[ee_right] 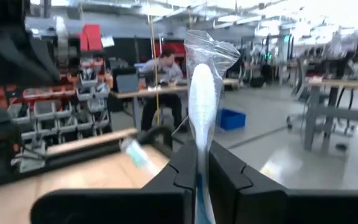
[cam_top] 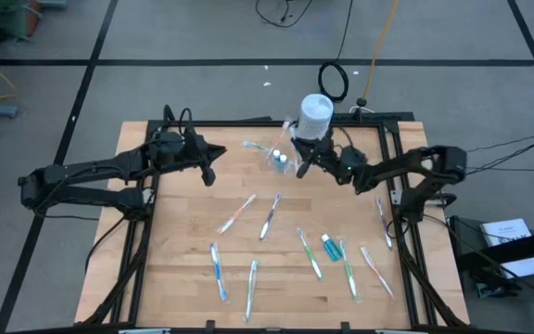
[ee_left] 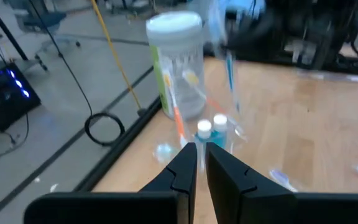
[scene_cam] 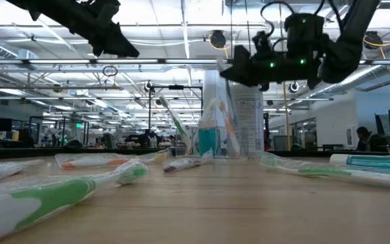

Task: Pick & Place toothbrushing station
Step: Put the blue toothbrush into the transparent organizer

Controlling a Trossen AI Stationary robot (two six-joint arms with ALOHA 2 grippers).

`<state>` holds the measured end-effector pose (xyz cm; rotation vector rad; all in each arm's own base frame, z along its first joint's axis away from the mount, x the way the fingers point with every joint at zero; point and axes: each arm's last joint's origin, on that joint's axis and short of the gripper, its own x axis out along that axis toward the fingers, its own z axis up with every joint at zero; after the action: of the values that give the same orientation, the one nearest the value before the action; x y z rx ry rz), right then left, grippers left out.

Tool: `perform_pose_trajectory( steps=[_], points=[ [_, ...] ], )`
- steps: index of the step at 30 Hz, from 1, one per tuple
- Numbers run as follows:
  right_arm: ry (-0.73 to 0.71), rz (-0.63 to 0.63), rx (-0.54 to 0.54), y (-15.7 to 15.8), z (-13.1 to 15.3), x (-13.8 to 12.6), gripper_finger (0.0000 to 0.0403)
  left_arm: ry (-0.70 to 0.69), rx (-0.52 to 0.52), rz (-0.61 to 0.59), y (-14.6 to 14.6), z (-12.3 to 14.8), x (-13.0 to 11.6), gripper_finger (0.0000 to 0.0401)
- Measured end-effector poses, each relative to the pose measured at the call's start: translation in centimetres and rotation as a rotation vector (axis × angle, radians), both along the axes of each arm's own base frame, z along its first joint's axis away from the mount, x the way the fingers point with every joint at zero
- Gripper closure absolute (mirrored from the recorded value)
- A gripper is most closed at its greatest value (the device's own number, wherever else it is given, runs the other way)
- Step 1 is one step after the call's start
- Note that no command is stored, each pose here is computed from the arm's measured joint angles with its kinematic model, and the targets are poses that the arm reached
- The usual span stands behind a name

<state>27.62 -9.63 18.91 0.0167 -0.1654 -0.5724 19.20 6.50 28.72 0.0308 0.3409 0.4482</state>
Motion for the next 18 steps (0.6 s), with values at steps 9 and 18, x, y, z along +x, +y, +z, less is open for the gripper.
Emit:
perform_pose_trajectory(
  steps=[9, 18],
  points=[
    [0.103, -0.217, 0.06, 0.3, -3.5, 0.8, 0.0385, -0.076, 0.111, -0.022, 0.1, 1.1, 0.3, 0.0359],
    [0.174, -0.299, 0.012, 2.0, -3.4, 1.0, 0.0381, -0.114, 0.163, -0.028, 0.1, 1.7, 0.4, 0.0359]
  ],
)
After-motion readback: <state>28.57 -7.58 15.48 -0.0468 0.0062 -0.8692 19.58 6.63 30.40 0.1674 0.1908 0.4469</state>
